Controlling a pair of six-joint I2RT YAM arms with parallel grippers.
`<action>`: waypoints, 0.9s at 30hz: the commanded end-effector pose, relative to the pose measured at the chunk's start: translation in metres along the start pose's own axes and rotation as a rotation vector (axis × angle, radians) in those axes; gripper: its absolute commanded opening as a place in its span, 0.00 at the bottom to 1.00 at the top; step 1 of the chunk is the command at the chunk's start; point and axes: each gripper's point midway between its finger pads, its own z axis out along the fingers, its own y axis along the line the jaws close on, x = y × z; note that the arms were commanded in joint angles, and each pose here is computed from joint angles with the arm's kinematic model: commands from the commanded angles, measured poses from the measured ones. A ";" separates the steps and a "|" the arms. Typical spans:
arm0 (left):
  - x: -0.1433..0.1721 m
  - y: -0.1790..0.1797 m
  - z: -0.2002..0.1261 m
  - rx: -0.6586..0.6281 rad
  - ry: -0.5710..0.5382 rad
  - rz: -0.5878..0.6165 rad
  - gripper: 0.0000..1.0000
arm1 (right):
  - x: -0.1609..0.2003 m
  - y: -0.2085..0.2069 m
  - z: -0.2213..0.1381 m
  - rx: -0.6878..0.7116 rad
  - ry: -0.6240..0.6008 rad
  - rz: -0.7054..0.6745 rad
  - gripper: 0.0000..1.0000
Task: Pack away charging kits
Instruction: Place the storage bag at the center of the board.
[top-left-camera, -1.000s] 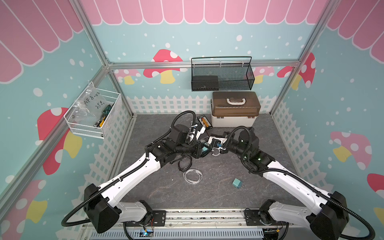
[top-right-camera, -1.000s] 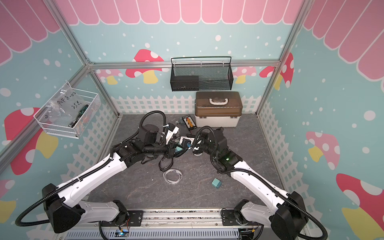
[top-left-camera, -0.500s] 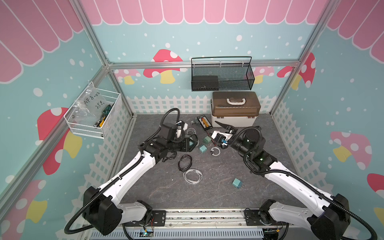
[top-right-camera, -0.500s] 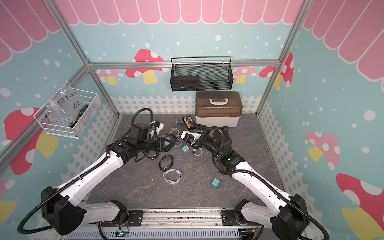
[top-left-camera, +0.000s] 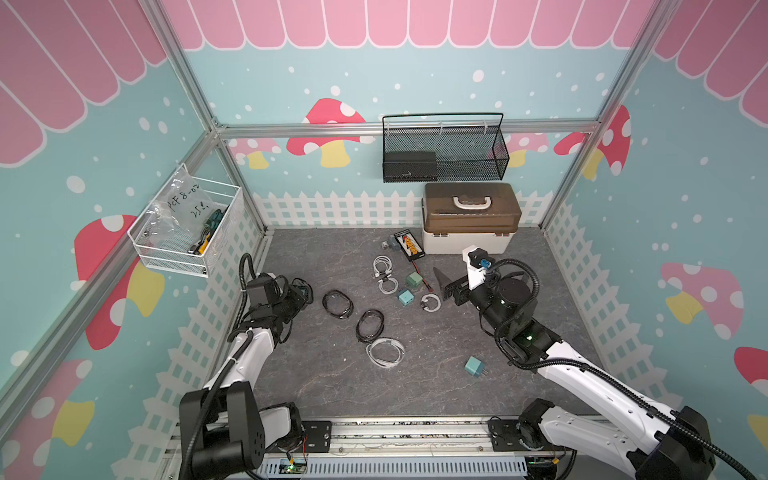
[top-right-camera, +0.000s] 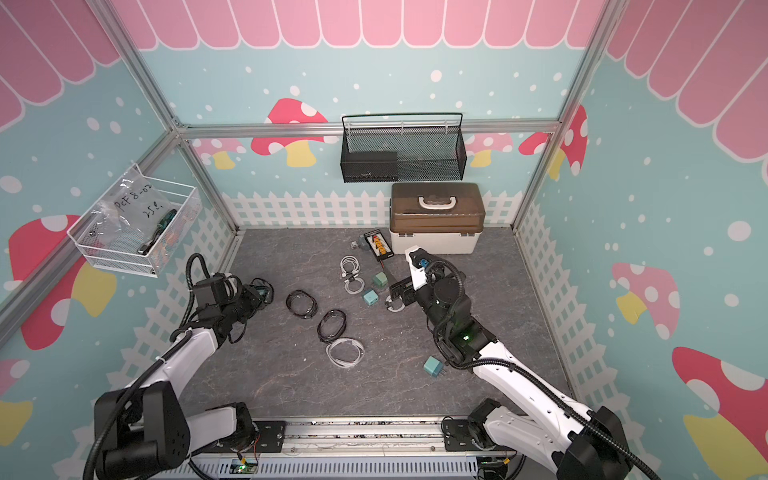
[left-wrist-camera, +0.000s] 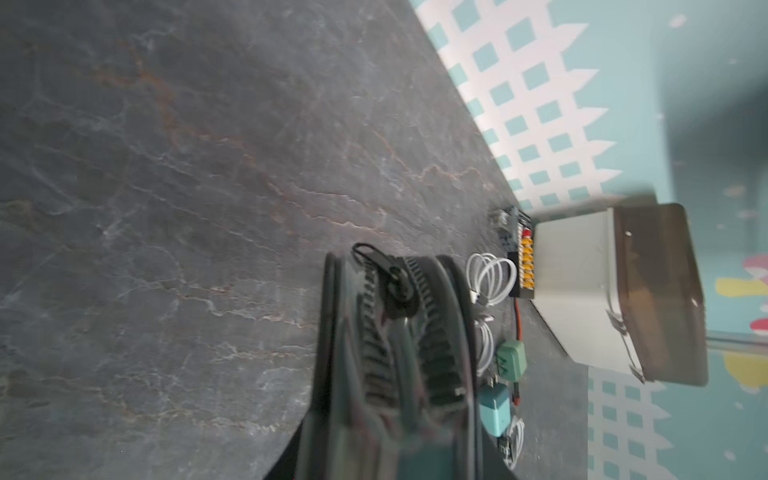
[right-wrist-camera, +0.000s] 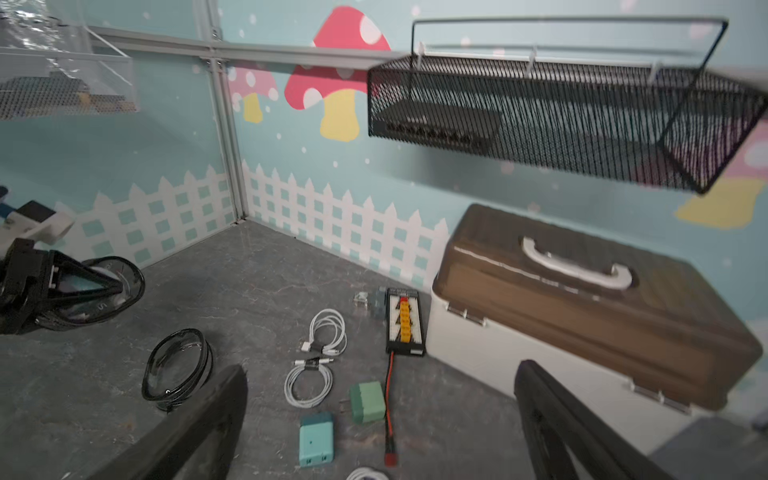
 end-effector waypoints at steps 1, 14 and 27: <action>-0.008 -0.005 0.018 0.077 -0.004 -0.051 0.00 | 0.054 -0.013 0.008 0.101 0.184 0.181 0.99; 0.024 0.061 0.017 -0.115 -0.016 -0.216 0.61 | 0.169 -0.043 0.056 0.333 0.676 0.224 0.86; 0.025 0.075 -0.087 -0.393 -0.154 -0.230 0.90 | 0.198 -0.047 0.063 0.356 0.796 0.257 0.89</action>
